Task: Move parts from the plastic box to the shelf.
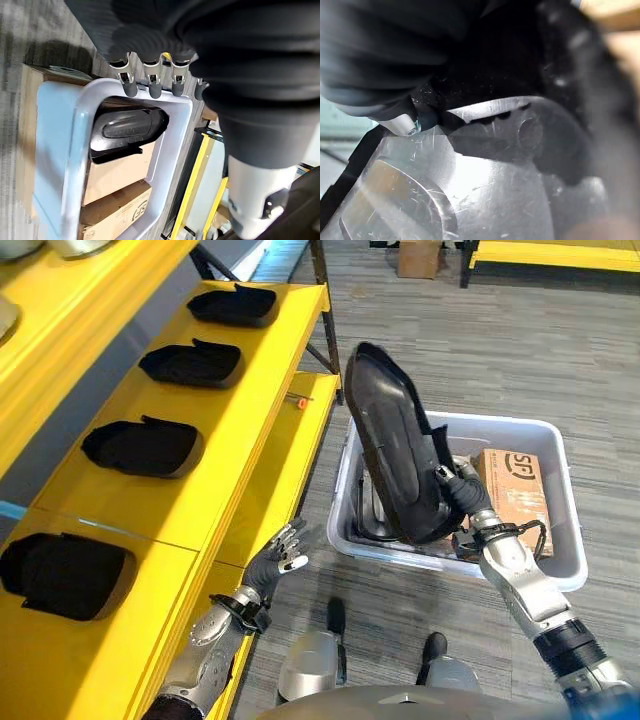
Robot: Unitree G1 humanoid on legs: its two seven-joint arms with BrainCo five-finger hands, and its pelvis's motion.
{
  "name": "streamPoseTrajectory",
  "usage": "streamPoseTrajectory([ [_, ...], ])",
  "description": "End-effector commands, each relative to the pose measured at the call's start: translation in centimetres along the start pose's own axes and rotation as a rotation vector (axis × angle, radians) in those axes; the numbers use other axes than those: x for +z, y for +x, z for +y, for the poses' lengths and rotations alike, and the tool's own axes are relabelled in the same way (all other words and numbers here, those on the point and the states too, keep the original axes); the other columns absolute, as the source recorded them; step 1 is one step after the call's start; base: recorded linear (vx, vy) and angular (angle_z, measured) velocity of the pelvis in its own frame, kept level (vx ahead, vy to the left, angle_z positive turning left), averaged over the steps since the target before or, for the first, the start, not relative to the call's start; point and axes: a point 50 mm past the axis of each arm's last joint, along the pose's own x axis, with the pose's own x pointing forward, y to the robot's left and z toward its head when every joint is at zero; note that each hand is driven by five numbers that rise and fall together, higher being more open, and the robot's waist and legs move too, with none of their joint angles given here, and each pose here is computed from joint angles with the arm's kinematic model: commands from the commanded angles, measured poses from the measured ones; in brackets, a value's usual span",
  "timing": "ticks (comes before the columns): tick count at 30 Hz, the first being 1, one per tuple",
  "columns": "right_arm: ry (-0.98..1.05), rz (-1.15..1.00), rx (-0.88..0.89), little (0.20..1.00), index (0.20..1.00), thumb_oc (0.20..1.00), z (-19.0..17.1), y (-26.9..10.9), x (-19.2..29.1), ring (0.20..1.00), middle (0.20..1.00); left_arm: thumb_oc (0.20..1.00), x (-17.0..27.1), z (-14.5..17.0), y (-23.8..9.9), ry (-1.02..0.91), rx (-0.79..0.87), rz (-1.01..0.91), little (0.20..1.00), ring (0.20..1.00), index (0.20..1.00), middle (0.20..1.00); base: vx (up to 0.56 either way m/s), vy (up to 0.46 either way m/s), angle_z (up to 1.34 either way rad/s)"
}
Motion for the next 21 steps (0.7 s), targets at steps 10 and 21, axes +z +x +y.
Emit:
streamPoseTrajectory([
  [10,0.187,-0.229,0.121,0.200,0.200,0.200,3.5,1.6,4.8,0.200,0.200,1.000,3.0,-0.7,0.8,0.168,-0.116,-0.062,1.000,1.000,1.000,1.000,-0.08,0.122,0.15],
  [21,0.198,-0.212,0.151,0.200,0.200,0.200,4.2,0.3,3.8,0.200,0.200,1.000,-0.7,-2.3,1.1,0.014,-0.099,0.019,1.000,1.000,1.000,1.000,0.03,-0.075,0.17],
])
